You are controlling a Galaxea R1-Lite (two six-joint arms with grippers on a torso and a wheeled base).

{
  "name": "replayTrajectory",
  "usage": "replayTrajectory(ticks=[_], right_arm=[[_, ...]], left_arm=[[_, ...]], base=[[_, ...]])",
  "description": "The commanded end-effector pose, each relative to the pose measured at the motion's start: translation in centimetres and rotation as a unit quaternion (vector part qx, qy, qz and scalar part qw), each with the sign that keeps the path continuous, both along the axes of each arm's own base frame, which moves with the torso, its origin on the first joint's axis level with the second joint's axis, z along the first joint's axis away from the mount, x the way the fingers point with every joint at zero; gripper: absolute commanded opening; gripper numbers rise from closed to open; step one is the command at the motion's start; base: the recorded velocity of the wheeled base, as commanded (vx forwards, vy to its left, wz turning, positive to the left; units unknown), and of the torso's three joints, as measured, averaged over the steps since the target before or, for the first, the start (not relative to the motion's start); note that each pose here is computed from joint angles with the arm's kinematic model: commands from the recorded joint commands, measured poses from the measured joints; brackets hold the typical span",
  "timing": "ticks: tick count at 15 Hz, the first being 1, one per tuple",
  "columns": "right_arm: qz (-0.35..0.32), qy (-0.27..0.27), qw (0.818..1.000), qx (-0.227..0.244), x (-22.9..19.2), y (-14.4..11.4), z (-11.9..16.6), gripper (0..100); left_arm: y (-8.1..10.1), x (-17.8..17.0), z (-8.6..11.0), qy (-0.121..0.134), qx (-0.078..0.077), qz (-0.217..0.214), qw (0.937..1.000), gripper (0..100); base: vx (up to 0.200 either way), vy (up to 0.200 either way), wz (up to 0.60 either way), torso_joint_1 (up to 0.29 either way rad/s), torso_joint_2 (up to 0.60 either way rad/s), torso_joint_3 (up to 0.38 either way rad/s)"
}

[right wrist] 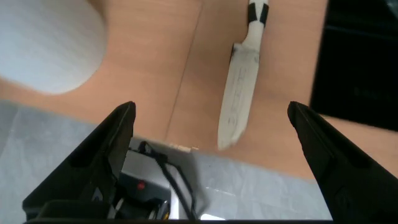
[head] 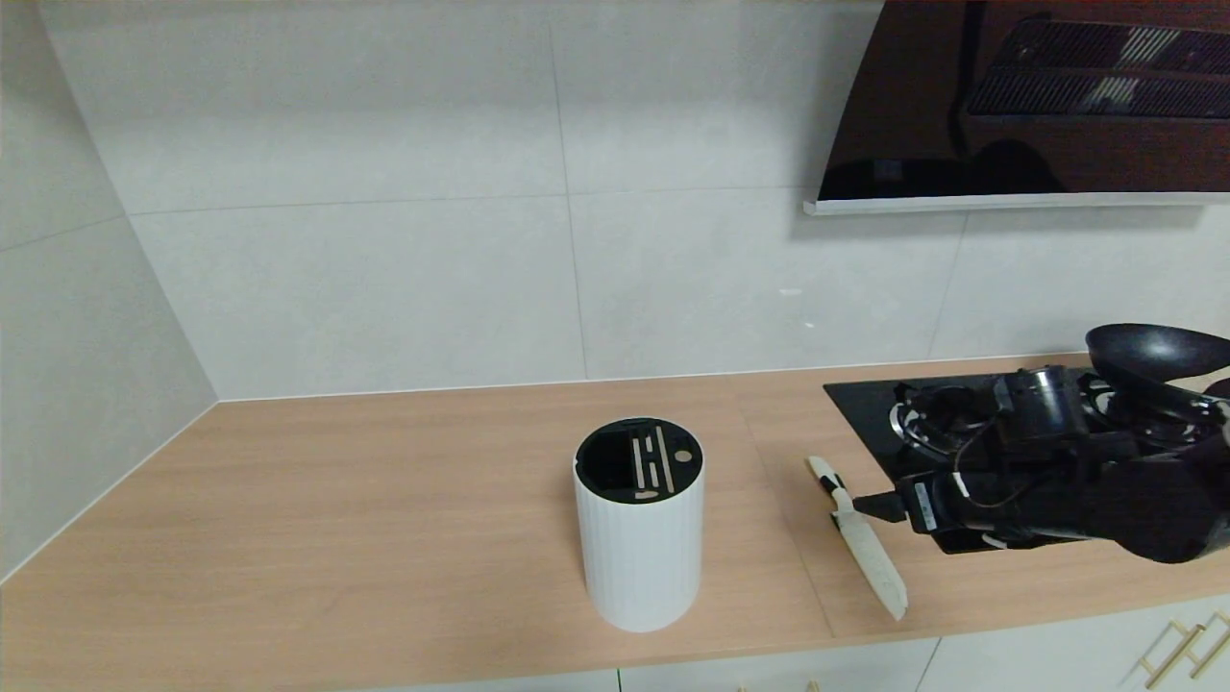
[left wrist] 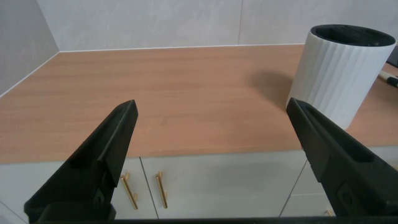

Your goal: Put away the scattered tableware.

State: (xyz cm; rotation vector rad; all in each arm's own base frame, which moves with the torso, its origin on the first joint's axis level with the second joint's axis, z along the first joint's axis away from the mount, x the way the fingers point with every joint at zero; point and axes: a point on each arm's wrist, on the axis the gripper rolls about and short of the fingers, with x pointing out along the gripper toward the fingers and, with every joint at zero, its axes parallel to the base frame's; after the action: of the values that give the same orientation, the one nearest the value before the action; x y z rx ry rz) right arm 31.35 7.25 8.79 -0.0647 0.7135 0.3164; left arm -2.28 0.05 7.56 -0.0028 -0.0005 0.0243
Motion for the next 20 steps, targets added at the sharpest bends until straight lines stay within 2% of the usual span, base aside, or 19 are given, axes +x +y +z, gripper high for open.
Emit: replayTrajectory(ticks=[1, 3, 8, 13, 17, 20], right_arm=[[-0.005, 0.037, 0.999, -0.011, 3.3, 0.7, -4.4, 100], [-0.011, 0.05, 0.999, -0.02, 4.6, 1.0, -6.4, 100], [-0.029, 0.019, 0.999, -0.021, 6.7, 0.9, -9.7, 100], [-0.046, 0.022, 0.998, -0.024, 7.6, 0.4, -11.1, 100], [-0.066, -0.02, 0.998, -0.015, 8.6, 0.4, -12.0, 100], [-0.067, -0.021, 0.997, -0.014, 9.0, 0.4, -12.5, 100]], left_arm=[[0.0, 0.0, 0.0, 0.0, 0.0, 0.0, 1.0, 100], [0.0, 0.0, 0.0, 0.0, 0.0, 0.0, 1.0, 100], [0.0, 0.0, 0.0, 0.0, 0.0, 0.0, 1.0, 100], [0.0, 0.0, 0.0, 0.0, 0.0, 0.0, 1.0, 100], [0.0, 0.0, 0.0, 0.0, 0.0, 0.0, 1.0, 100], [0.0, 0.0, 0.0, 0.0, 0.0, 0.0, 1.0, 100]], base=[[0.0, 0.0, 0.0, 0.0, 0.0, 0.0], [0.0, 0.0, 0.0, 0.0, 0.0, 0.0], [0.0, 0.0, 0.0, 0.0, 0.0, 0.0], [0.0, 0.0, 0.0, 0.0, 0.0, 0.0], [0.0, 0.0, 0.0, 0.0, 0.0, 0.0], [0.0, 0.0, 0.0, 0.0, 0.0, 0.0]])
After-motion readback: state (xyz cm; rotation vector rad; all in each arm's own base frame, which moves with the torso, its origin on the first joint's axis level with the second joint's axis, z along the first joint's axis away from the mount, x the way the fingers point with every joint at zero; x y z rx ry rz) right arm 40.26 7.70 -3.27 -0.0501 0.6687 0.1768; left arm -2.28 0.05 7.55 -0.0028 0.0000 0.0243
